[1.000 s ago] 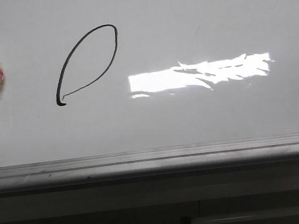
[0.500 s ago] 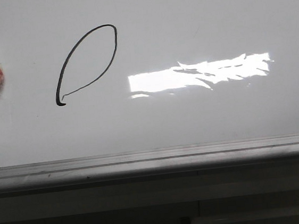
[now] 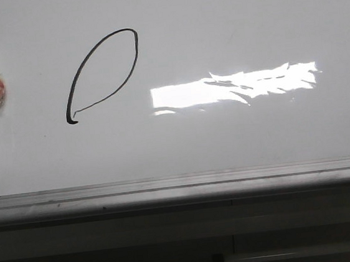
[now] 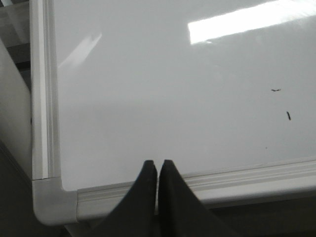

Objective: Write number 0 on whiteboard

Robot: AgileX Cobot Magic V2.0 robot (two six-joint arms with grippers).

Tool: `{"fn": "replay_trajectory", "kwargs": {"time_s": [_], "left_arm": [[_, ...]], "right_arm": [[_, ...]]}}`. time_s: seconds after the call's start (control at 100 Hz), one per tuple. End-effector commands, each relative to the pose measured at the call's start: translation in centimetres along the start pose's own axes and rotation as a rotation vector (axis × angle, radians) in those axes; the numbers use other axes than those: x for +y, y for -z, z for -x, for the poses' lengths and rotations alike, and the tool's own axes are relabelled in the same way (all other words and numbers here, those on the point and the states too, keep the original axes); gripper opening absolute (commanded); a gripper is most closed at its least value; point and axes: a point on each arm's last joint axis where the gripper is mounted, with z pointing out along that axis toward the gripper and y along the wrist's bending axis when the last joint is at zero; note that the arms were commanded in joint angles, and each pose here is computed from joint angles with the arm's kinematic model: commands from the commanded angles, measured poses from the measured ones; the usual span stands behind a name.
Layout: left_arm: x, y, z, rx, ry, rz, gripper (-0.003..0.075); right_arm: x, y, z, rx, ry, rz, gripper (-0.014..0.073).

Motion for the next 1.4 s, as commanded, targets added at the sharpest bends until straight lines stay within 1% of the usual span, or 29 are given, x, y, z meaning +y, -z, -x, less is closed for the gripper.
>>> {"fn": "replay_trajectory", "kwargs": {"time_s": [0.0,0.03,0.06,0.09,0.13,0.15,0.23,0.34,0.43,0.51,0.62,0.81,0.86,0.93,1.39], "left_arm": [[-0.1,-0.2,-0.6,-0.04,0.015,0.001,-0.002],[-0.1,-0.2,-0.6,-0.04,0.015,0.001,-0.002],[-0.1,-0.2,-0.6,-0.04,0.015,0.001,-0.002],[-0.1,-0.2,-0.6,-0.04,0.015,0.001,-0.002],[-0.1,-0.2,-0.6,-0.04,0.015,0.001,-0.002],[-0.1,-0.2,-0.6,-0.04,0.015,0.001,-0.002],[-0.1,-0.2,-0.6,-0.04,0.015,0.001,-0.002],[-0.1,-0.2,-0.6,-0.04,0.015,0.001,-0.002],[-0.1,-0.2,-0.6,-0.04,0.015,0.001,-0.002],[-0.1,-0.2,-0.6,-0.04,0.015,0.001,-0.002],[-0.1,-0.2,-0.6,-0.04,0.015,0.001,-0.002],[-0.1,-0.2,-0.6,-0.04,0.015,0.001,-0.002],[-0.1,-0.2,-0.6,-0.04,0.015,0.001,-0.002],[-0.1,-0.2,-0.6,-0.04,0.015,0.001,-0.002],[-0.1,-0.2,-0.6,-0.04,0.015,0.001,-0.002]], "right_arm": [[-0.6,0.1,0.5,-0.106,-0.062,-0.116,-0.0069],[-1.0,0.2,0.6,-0.118,-0.067,-0.185,-0.0069],[-1.2,0.3,0.6,-0.129,-0.068,-0.227,-0.0069],[-1.6,0.4,0.8,-0.148,-0.07,-0.298,-0.0069],[-2.0,0.5,0.9,-0.176,-0.075,-0.365,-0.0069],[-2.2,0.7,1.1,-0.196,-0.081,-0.416,-0.0069],[-2.8,1.0,1.3,-0.248,-0.109,-0.537,-0.0069],[-3.4,1.4,1.4,-0.266,-0.096,-0.66,-0.0069],[-3.6,1.7,1.3,-0.234,-0.001,-0.739,-0.0069],[-3.8,1.7,1.1,-0.199,0.017,-0.77,-0.0069],[-4.0,1.9,0.6,-0.113,0.063,-0.82,-0.0069],[-4.4,2.2,-0.3,-0.025,0.026,-0.901,-0.0069],[-4.5,2.3,-0.7,0.014,0.005,-0.925,-0.0069],[-4.6,2.5,-1.5,0.101,-0.041,-0.949,-0.0069],[-4.6,2.5,-1.4,0.089,-0.03,-0.947,-0.0069]]}}
